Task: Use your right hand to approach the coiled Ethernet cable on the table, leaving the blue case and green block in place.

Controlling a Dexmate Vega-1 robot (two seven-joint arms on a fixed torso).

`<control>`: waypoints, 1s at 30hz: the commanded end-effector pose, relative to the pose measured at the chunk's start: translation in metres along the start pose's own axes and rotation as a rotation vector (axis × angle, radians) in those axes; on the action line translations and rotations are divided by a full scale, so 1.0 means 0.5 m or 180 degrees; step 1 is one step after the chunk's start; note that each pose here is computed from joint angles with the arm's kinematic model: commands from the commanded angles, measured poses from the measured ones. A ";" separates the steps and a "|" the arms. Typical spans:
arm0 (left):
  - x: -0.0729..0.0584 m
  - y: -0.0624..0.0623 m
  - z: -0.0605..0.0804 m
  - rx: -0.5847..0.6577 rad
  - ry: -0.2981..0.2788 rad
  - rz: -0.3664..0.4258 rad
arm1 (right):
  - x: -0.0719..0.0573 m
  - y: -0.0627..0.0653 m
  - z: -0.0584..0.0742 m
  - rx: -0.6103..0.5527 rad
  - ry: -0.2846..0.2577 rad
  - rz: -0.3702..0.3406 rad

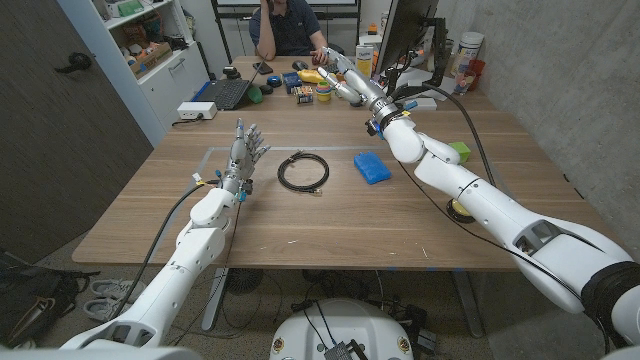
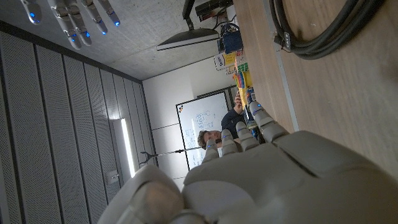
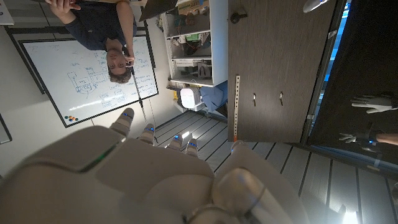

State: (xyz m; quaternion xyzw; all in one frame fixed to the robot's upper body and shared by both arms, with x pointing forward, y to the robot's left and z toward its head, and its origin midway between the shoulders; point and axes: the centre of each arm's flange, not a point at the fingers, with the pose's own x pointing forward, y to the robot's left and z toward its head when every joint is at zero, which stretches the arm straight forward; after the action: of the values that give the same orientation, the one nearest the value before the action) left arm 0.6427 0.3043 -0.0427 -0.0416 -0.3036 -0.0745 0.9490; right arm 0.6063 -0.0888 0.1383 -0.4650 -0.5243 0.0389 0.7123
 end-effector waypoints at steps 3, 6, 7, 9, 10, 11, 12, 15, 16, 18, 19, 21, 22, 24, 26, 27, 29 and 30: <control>-0.006 0.002 0.002 0.0002 -0.0017 0.0035 | 0.033 0.065 0.023 -0.0554 -0.0031 0.0497; -0.007 0.002 0.002 0.0006 -0.0015 0.0035 | 0.036 0.083 0.023 -0.0637 -0.0033 0.0599; -0.008 0.002 0.002 0.0007 -0.0017 0.0041 | 0.037 0.089 0.023 -0.0656 -0.0041 0.0625; -0.009 0.002 0.002 0.0006 -0.0016 0.0048 | 0.039 0.101 0.024 -0.0725 -0.0036 0.0692; -0.010 0.001 0.002 0.0007 -0.0017 0.0049 | 0.039 0.107 0.024 -0.0736 -0.0038 0.0725; -0.011 0.001 0.002 0.0007 -0.0017 0.0052 | 0.040 0.113 0.024 -0.0756 -0.0039 0.0756; -0.012 0.001 0.002 0.0010 -0.0016 0.0053 | 0.041 0.120 0.026 -0.0799 -0.0039 0.0786; -0.015 0.000 0.002 0.0009 -0.0015 0.0069 | 0.045 0.139 0.031 -0.0894 -0.0048 0.0905; -0.015 0.000 0.002 0.0012 -0.0016 0.0071 | 0.046 0.145 0.032 -0.0923 -0.0052 0.0942; -0.017 0.000 0.003 0.0011 -0.0018 0.0075 | 0.048 0.156 0.033 -0.0962 -0.0058 0.1022; -0.018 -0.001 0.003 0.0009 -0.0019 0.0079 | 0.047 0.161 0.033 -0.0954 -0.0072 0.1054; -0.019 -0.001 0.003 0.0011 -0.0021 0.0085 | 0.047 0.170 0.033 -0.1004 -0.0090 0.1099; -0.020 -0.001 0.003 0.0009 -0.0020 0.0090 | 0.046 0.173 0.034 -0.1025 -0.0091 0.1132; -0.023 -0.001 0.003 0.0011 -0.0016 0.0098 | 0.045 0.181 0.034 -0.1052 -0.0107 0.1188; -0.024 -0.001 0.003 0.0008 -0.0014 0.0105 | 0.044 0.190 0.035 -0.1113 -0.0105 0.1271; -0.025 -0.002 0.002 0.0008 -0.0014 0.0111 | 0.044 0.196 0.034 -0.1129 -0.0099 0.1309; -0.026 -0.002 0.002 0.0006 -0.0015 0.0115 | 0.043 0.207 0.033 -0.1162 -0.0081 0.1424; -0.026 -0.003 0.002 0.0008 -0.0015 0.0116 | 0.041 0.214 0.033 -0.1182 -0.0092 0.1453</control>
State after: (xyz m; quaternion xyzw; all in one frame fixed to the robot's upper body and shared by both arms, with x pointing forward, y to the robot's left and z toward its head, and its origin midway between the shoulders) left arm 0.6340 0.3056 -0.0464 -0.0445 -0.3071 -0.0615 0.9486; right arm 0.6380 -0.0215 0.0977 -0.6442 -0.4493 0.0839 0.6133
